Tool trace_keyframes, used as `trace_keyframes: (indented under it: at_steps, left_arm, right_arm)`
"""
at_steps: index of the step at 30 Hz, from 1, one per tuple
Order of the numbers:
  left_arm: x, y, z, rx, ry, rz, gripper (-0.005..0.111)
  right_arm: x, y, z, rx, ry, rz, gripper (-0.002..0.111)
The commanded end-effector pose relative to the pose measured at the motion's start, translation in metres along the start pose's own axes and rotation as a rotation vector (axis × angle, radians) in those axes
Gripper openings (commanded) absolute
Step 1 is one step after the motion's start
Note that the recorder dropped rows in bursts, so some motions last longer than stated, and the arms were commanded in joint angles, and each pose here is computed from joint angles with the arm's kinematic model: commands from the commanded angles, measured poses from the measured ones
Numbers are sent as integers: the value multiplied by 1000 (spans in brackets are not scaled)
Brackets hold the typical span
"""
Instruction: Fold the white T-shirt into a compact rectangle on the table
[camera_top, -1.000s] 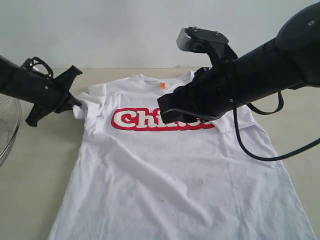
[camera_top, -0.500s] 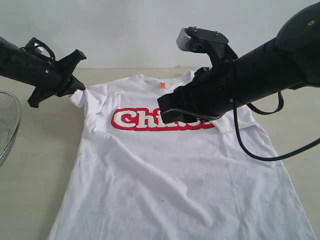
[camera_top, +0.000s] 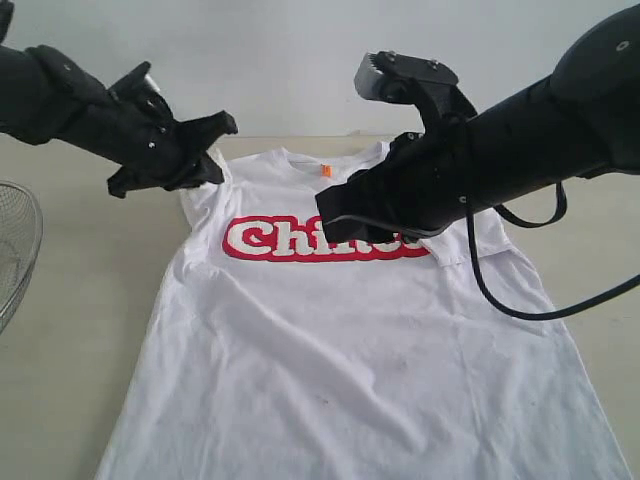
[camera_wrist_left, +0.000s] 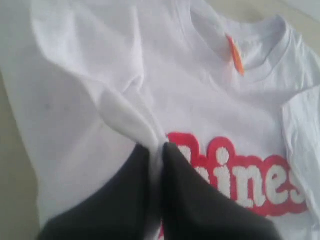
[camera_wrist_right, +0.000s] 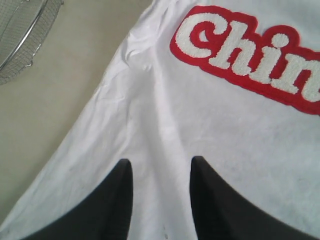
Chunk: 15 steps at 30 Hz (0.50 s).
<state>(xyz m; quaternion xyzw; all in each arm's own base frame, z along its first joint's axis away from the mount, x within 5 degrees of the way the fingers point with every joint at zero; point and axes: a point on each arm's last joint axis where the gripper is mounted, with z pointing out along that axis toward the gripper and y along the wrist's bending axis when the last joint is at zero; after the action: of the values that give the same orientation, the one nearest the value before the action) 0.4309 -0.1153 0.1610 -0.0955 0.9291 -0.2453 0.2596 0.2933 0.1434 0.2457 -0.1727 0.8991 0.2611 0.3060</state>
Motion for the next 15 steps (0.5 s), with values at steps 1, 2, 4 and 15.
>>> trace_keyframes:
  at_steps: [1, 2, 4, 15]
  left_arm:
    - [18, -6, 19, -2, 77, 56, 5]
    - [21, -6, 22, -4, 91, 61, 5]
    - [25, -6, 27, -4, 107, 74, 5]
    - [33, -9, 29, 22, 171, 174, 57]
  right_arm:
    - [-1, 1, -1, 4, -11, -6, 34]
    - [-1, 1, -1, 4, -11, -6, 34]
    - [-1, 1, -1, 4, -11, -6, 34]
    - [-1, 1, -1, 4, -11, -6, 34]
